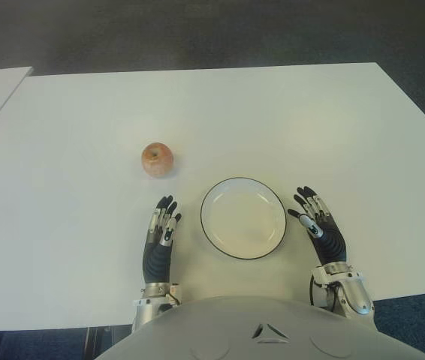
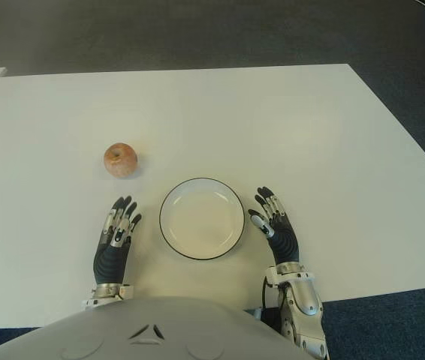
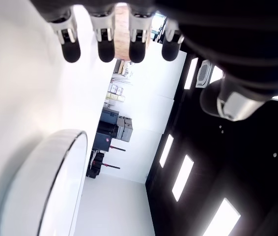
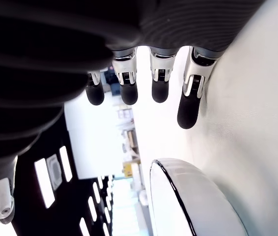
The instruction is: Put the apples into the plate.
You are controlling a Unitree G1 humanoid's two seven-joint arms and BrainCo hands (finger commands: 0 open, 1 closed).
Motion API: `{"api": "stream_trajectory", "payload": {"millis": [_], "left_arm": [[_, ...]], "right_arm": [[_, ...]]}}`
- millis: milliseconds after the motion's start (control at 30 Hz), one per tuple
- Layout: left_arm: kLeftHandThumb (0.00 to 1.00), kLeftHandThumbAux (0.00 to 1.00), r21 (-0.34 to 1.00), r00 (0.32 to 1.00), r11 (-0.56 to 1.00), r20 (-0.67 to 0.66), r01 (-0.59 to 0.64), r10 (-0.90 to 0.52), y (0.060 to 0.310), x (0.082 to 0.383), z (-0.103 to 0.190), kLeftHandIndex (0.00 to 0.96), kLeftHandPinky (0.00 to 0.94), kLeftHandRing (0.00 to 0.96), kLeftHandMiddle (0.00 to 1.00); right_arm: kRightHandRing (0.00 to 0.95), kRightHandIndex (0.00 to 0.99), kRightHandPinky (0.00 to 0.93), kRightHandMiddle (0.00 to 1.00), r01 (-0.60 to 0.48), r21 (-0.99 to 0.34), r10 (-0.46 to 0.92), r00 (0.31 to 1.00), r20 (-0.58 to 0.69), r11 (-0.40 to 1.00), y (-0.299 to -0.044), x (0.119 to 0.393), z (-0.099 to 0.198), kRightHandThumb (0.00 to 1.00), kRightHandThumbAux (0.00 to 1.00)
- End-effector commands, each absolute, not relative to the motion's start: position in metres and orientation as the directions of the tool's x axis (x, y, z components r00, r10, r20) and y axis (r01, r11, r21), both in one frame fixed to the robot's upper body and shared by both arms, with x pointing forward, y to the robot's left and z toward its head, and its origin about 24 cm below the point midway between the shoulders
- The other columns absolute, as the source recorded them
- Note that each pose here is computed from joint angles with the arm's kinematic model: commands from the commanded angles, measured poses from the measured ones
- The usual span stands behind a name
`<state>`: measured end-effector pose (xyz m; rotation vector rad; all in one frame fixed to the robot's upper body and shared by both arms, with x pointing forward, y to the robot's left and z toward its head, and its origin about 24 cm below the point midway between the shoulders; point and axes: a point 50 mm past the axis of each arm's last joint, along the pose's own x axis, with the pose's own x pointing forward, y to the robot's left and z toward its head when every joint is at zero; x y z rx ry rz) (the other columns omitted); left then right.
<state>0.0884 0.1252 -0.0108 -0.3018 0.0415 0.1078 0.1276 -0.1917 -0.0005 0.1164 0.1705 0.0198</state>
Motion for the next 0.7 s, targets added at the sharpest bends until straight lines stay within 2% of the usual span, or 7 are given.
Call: {"api": "stream_trajectory", "payload": {"millis": [33, 333, 600, 700], "left_arm": [[0.072, 0.399, -0.303, 0.991, 0.944, -0.076, -0.132, 0.114, 0.123, 0.085, -0.012, 0.000, 0.000, 0.000, 0.000], [0.078, 0.394, -0.236, 0.989, 0.961, -0.076, -0.145, 0.131, 0.126, 0.085, -0.012, 0.000, 0.000, 0.000, 0.000], [0.081, 0.391, -0.269, 0.993, 0.956, -0.041, -0.120, 0.113, 0.123, 0.082, -0.001, 0.000, 0.000, 0.000, 0.000], [0.077, 0.394, -0.132, 0.996, 0.987, -0.037, -0.090, 0.086, 0.143, 0.080, -0.002, 0.000, 0.000, 0.000, 0.000]], "right_arm": [[0.015, 0.044, 0.031, 0.051, 0.000, 0.123, 0.029, 0.971, -0.237, 0.992, -0.191, 0.121, -0.010, 0.132, 0.569], [0.017, 0.046, 0.032, 0.053, 0.004, 0.122, 0.025, 0.971, -0.238, 0.993, -0.190, 0.120, -0.010, 0.129, 0.559], [0.014, 0.045, 0.023, 0.051, 0.002, 0.120, 0.027, 0.971, -0.236, 0.993, -0.189, 0.119, -0.010, 0.133, 0.562], [0.014, 0.044, 0.022, 0.050, 0.000, 0.119, 0.028, 0.972, -0.235, 0.993, -0.189, 0.120, -0.010, 0.132, 0.564]]}}
